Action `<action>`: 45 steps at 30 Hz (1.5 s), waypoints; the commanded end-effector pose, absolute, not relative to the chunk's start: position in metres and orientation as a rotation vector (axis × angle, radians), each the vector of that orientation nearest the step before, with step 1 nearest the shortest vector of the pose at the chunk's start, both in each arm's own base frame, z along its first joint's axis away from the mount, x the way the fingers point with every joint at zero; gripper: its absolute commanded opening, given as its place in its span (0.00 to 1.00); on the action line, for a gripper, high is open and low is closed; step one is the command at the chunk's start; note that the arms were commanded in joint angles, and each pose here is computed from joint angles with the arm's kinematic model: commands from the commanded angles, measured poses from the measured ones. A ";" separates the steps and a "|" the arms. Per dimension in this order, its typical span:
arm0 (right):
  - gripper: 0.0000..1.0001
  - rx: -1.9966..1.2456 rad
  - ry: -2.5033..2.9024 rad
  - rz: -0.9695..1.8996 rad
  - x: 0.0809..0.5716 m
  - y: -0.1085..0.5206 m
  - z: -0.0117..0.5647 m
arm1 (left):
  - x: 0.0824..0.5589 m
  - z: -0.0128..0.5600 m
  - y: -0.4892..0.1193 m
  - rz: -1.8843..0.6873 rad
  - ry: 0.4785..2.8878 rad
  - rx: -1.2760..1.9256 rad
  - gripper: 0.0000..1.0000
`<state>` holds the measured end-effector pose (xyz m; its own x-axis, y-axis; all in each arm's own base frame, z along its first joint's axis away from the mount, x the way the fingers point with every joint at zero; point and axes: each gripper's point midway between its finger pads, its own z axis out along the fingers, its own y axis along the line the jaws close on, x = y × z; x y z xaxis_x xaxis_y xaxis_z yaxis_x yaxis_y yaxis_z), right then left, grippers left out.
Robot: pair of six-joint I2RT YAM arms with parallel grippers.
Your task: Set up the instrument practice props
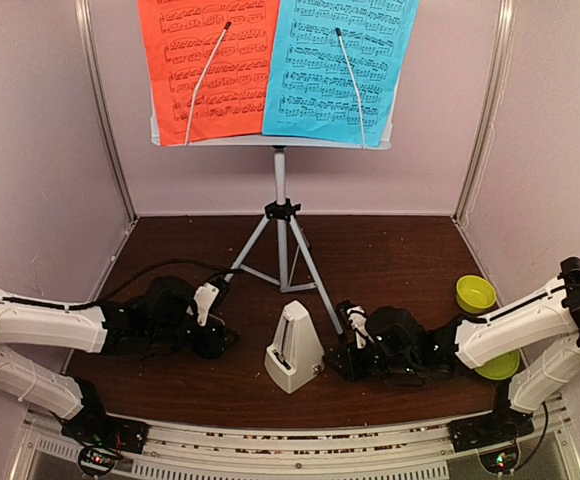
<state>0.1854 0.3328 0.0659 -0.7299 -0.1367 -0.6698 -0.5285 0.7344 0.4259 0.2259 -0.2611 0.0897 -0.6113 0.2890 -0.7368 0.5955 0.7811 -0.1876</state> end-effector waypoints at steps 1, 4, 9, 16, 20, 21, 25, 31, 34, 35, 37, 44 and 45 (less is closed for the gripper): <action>0.30 -0.475 2.238 0.829 0.203 0.354 0.083 | 0.239 0.109 -0.277 -0.580 2.173 0.609 0.57; 0.30 -0.479 2.232 0.819 0.213 0.365 0.085 | 0.238 0.105 -0.281 -0.587 2.171 0.628 0.56; 0.29 -0.487 2.207 0.809 0.234 0.379 0.095 | 0.233 0.092 -0.284 -0.585 2.188 0.650 0.54; 0.29 -0.520 2.178 0.821 0.255 0.395 0.109 | 0.228 0.075 -0.299 -0.622 2.211 0.680 0.51; 0.30 -0.526 2.174 0.822 0.255 0.392 0.113 | 0.227 0.071 -0.314 -0.651 2.213 0.693 0.49; 0.31 -0.521 2.173 0.817 0.254 0.389 0.114 | 0.227 0.071 -0.318 -0.660 2.210 0.692 0.49; 0.37 -0.489 2.162 0.797 0.253 0.366 0.121 | 0.227 0.073 -0.333 -0.711 2.194 0.689 0.48; 0.52 -0.469 2.137 0.735 0.247 0.332 0.138 | 0.223 0.073 -0.345 -0.733 2.193 0.689 0.47; 0.64 -0.475 2.116 0.759 0.239 0.324 0.146 | 0.222 0.073 -0.344 -0.740 2.195 0.672 0.47; 0.68 -0.481 2.110 0.779 0.236 0.324 0.148 | 0.222 0.072 -0.343 -0.740 2.197 0.666 0.47; 0.75 -0.497 2.084 0.825 0.228 0.327 0.155 | 0.222 0.073 -0.341 -0.734 2.191 0.656 0.48; 0.87 -0.569 1.988 0.907 0.215 0.355 0.183 | 0.223 0.074 -0.337 -0.704 2.197 0.659 0.51; 0.86 -0.578 1.988 0.911 0.216 0.361 0.184 | 0.223 0.073 -0.336 -0.700 2.199 0.661 0.51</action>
